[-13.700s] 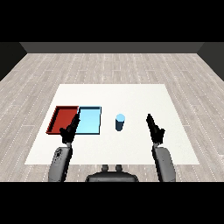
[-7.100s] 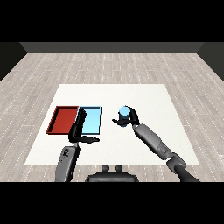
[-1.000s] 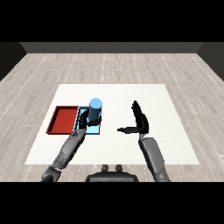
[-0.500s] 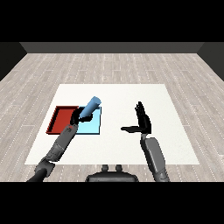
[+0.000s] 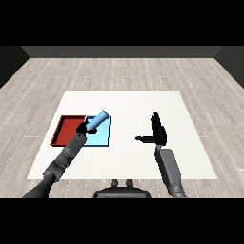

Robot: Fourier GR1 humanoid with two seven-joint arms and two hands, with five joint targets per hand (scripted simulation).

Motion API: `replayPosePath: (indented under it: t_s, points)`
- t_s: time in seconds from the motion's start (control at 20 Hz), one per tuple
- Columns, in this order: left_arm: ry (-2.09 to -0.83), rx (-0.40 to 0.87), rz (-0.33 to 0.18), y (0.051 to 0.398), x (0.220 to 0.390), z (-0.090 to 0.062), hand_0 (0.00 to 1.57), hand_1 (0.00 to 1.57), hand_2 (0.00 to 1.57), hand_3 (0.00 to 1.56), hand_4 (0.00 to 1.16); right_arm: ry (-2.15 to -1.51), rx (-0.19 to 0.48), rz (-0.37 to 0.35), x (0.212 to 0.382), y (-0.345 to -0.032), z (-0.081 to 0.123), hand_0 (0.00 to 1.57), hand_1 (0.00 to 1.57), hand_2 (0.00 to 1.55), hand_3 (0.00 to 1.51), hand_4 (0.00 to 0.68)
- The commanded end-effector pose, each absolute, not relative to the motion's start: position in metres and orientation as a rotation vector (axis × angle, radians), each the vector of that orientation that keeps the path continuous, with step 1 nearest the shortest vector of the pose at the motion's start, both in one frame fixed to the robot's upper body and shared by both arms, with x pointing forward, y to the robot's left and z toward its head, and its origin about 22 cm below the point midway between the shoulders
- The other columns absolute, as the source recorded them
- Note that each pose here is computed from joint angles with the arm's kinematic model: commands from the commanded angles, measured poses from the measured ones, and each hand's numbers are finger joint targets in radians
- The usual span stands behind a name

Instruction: Pick the blue can and put it in the blue box

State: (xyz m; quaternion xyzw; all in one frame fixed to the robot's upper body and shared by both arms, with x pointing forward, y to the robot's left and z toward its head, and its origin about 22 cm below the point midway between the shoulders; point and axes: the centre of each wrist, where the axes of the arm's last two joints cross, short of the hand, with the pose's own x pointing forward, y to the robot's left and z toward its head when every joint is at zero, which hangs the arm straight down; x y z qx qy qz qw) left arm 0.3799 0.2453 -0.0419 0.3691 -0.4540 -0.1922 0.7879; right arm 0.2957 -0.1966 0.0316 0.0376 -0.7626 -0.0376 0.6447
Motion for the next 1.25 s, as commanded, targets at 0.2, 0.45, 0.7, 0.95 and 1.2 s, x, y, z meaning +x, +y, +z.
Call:
replayPosePath:
  t_s: [0.2, 0.45, 0.7, 0.95, 1.2]
  points:
    - [-0.688, 0.755, -0.591, 0.212, 0.385, -0.055, 1.23, 1.23, 1.08, 0.0, 0.83, -1.692, 0.045, -0.125, 0.302, -0.217, 0.022, 0.0, 0.0, 0.0, 0.0, 0.0]
    - [-0.609, 0.462, -0.652, 0.23, 0.372, -0.069, 0.0, 0.0, 0.0, 0.0, 0.78, -1.698, 0.076, -0.125, 0.298, -0.222, 0.014, 0.0, 0.0, 0.0, 0.0, 0.0]
    - [-0.707, 0.737, -0.387, 0.225, 0.373, -0.069, 0.0, 0.0, 0.0, 0.0, 0.0, -1.705, 0.035, -0.127, 0.3, -0.223, 0.011, 0.0, 0.0, 0.0, 0.0, 0.0]
    - [-1.084, 0.875, -0.13, 0.218, 0.386, -0.049, 0.0, 0.0, 0.0, 0.0, 0.0, -1.73, 0.013, -0.083, 0.302, -0.22, 0.012, 0.0, 0.0, 0.0, 0.0, 0.0]
    - [-1.561, 0.703, -0.013, 0.221, 0.397, -0.014, 0.0, 0.0, 0.0, 0.0, 0.0, -1.742, 0.006, -0.018, 0.3, -0.217, 0.015, 0.0, 0.0, 0.0, 0.0, 0.0]
